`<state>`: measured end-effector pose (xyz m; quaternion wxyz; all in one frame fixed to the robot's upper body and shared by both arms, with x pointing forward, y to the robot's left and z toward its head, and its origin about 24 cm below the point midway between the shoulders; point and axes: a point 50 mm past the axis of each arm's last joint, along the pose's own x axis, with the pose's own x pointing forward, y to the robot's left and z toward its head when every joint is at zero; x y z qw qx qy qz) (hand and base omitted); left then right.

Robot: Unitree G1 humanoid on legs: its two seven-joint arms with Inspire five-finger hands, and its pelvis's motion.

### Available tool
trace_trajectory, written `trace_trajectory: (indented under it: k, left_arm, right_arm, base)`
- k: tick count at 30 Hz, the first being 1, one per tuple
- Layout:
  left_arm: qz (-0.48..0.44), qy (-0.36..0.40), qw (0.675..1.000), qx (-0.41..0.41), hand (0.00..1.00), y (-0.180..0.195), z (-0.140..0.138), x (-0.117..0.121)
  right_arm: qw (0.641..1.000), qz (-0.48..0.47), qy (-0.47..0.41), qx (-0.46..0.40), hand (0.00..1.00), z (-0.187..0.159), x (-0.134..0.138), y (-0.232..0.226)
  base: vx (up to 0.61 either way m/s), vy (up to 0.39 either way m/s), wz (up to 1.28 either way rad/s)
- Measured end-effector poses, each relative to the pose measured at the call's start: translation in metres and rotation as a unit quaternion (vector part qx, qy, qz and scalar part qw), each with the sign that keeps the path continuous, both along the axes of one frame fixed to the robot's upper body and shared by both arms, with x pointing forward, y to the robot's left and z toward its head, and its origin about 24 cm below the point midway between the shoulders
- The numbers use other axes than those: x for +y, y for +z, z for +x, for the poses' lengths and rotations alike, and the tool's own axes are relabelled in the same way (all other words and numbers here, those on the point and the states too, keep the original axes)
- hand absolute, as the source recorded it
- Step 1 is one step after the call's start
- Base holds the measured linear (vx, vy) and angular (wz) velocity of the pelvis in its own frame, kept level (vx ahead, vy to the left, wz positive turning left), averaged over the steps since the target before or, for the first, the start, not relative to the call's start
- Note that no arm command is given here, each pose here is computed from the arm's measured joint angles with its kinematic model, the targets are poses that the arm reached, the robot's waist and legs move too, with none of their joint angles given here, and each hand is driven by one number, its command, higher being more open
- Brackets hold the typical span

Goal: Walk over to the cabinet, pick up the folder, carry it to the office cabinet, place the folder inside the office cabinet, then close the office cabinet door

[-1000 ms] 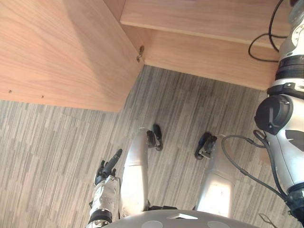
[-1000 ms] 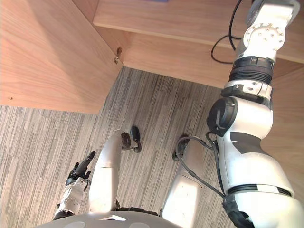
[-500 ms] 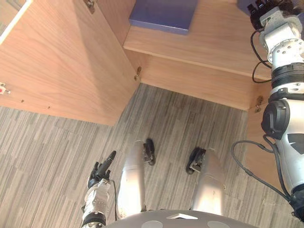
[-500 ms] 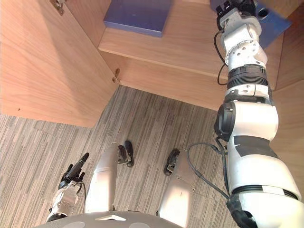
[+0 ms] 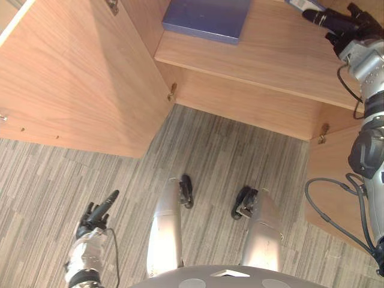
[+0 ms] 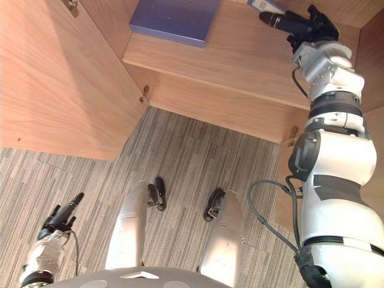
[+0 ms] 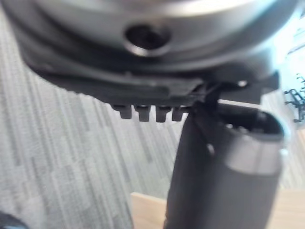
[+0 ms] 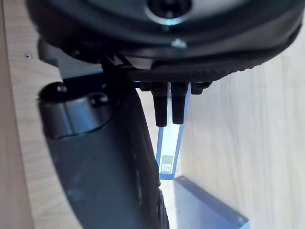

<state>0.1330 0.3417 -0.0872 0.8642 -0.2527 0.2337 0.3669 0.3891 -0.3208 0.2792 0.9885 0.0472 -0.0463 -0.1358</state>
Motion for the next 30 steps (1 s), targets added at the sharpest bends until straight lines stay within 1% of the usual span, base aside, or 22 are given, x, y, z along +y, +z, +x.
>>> trace_trajectory:
  k: [1, 3, 4, 6, 9, 13, 17, 24, 25, 26, 30]
  left_arm:
    - [0.029, -0.001, 1.000, -0.003, 1.00, 0.012, -0.002, 0.019]
    - [0.050, 0.002, 0.999, -0.010, 1.00, 0.022, -0.003, 0.033]
    - [0.060, 0.007, 0.998, -0.013, 1.00, 0.027, -0.005, 0.040]
    - [0.060, 0.014, 0.998, -0.020, 1.00, 0.029, -0.007, 0.043]
    - [0.048, -0.007, 0.999, -0.011, 1.00, 0.026, -0.003, 0.039]
    - [0.039, -0.009, 0.999, -0.010, 1.00, 0.022, -0.003, 0.034]
    - [0.021, -0.009, 1.000, -0.008, 1.00, 0.013, -0.004, 0.023]
    - [-0.015, -0.040, 0.999, 0.012, 1.00, -0.006, 0.000, -0.009]
    - [-0.024, -0.043, 0.999, 0.018, 1.00, -0.011, 0.001, -0.018]
    - [-0.028, -0.045, 0.998, 0.021, 1.00, -0.014, 0.001, -0.022]
    - [-0.062, -0.059, 0.996, 0.037, 1.00, -0.029, 0.004, -0.055]
  right_arm:
    - [0.999, -0.028, 0.001, 0.029, 1.00, -0.002, -0.005, -0.013]
    - [0.997, -0.050, 0.002, 0.058, 1.00, -0.004, -0.010, -0.027]
    - [0.994, -0.073, 0.003, 0.087, 1.00, -0.007, -0.014, -0.041]
    - [0.986, -0.103, 0.003, 0.132, 1.00, -0.012, -0.021, -0.063]
    - [0.975, -0.131, 0.006, 0.179, 1.00, -0.018, -0.027, -0.086]
    - [0.972, -0.161, 0.004, 0.171, 1.00, -0.019, -0.028, -0.080]
    - [0.970, -0.179, 0.001, 0.164, 1.00, -0.020, -0.027, -0.077]
    - [0.948, -0.253, 0.001, 0.193, 1.00, -0.017, -0.023, -0.076]
    - [0.943, -0.273, -0.003, 0.192, 1.00, -0.016, -0.020, -0.073]
    - [0.942, -0.278, -0.007, 0.190, 1.00, -0.015, -0.020, -0.072]
    - [0.935, -0.308, -0.026, 0.175, 1.00, -0.012, -0.014, -0.066]
  base:
    - [0.00, 0.000, 0.00]
    - [0.01, 0.004, -0.02]
    - [0.03, 0.024, -0.07]
    - [0.03, 0.037, -0.09]
    - [0.01, 0.025, -0.09]
    - [-0.02, -0.005, -0.02]
    - [-0.01, -0.004, 0.00]
    - [0.01, 0.006, 0.03]
    - [0.00, 0.000, 0.00]
    - [0.00, 0.000, 0.00]
    - [0.02, 0.011, -0.06]
